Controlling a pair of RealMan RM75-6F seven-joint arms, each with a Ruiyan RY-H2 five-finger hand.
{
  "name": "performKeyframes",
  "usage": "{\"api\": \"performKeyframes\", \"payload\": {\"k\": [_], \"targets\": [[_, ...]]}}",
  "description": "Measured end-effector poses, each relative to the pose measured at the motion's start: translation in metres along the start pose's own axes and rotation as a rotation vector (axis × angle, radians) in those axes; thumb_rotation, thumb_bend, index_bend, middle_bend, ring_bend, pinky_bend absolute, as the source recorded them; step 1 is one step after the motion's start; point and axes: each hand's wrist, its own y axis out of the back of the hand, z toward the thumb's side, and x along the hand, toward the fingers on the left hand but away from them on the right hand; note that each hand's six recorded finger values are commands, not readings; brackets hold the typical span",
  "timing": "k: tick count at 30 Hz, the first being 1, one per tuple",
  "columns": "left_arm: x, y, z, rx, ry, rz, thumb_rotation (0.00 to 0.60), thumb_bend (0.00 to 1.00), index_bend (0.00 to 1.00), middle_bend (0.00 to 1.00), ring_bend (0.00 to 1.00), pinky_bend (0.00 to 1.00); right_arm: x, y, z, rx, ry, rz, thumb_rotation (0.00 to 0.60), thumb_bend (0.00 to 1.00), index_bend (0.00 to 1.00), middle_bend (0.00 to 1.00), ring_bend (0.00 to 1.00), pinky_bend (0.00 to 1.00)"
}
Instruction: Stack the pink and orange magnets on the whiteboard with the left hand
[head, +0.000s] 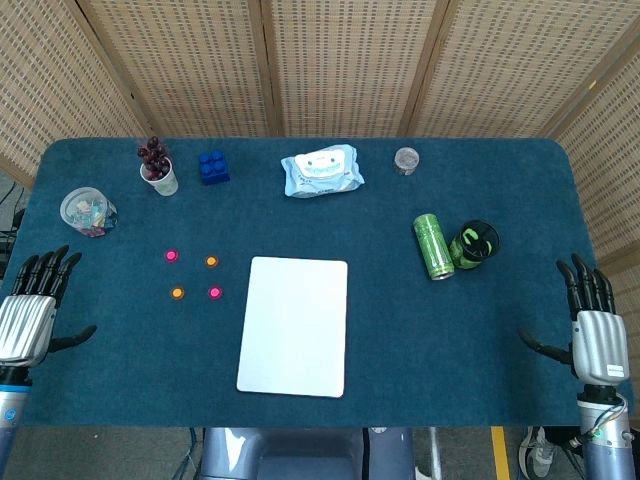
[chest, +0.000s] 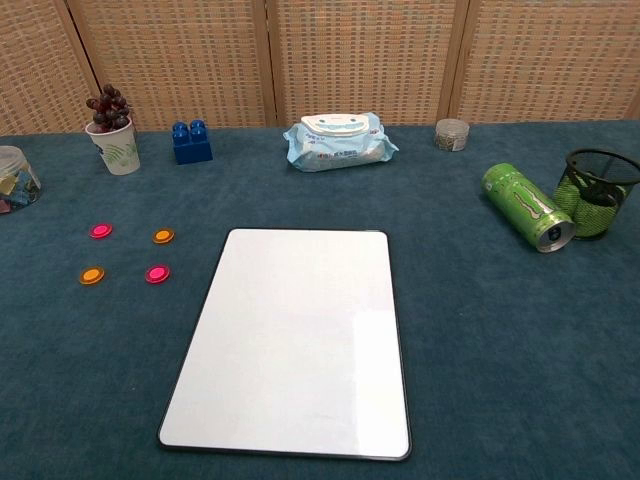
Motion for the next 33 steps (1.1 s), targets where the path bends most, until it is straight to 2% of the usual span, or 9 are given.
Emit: {"api": "performKeyframes", "payload": {"k": [8,11,16,23,27,33], "targets": [[0.004,-0.007,0.001,0.006,-0.002,-0.026,0.6,0.0,0.01,0.0,0.0,0.0,0.002,0.0,0.0,-0.003,-0.006,0.01,0.6,0.1,0.0,0.0,0.0,0.0],[0.011,-0.012,0.006,0.007,-0.016,-0.043,0.6,0.01,0.05,0.0,0.0,0.0,0.003,0.0,-0.001,-0.011,-0.012,0.014,0.6,0.1,0.0,0.0,0.0,0.0],[0.03,-0.027,0.019,0.01,-0.05,-0.098,0.6,0.1,0.15,0.0,0.0,0.0,0.001,-0.003,0.0,-0.017,-0.015,0.031,0.6,0.1,0.0,0.0,0.0,0.0],[0.072,-0.069,0.049,0.039,-0.107,-0.249,0.6,0.25,0.32,0.0,0.0,0.0,0.001,-0.004,-0.002,-0.032,-0.026,0.043,0.6,0.1,0.0,0.0,0.0,0.0],[0.095,-0.093,0.073,0.041,-0.134,-0.303,0.6,0.27,0.33,0.0,0.0,0.0,0.001,-0.004,-0.002,-0.041,-0.028,0.053,0.6,0.1,0.0,0.0,0.0,0.0],[0.115,-0.119,0.098,0.058,-0.14,-0.343,0.6,0.27,0.33,0.0,0.0,0.0,0.001,-0.004,-0.003,-0.056,-0.033,0.06,0.6,0.1,0.0,0.0,0.0,0.0]]}}
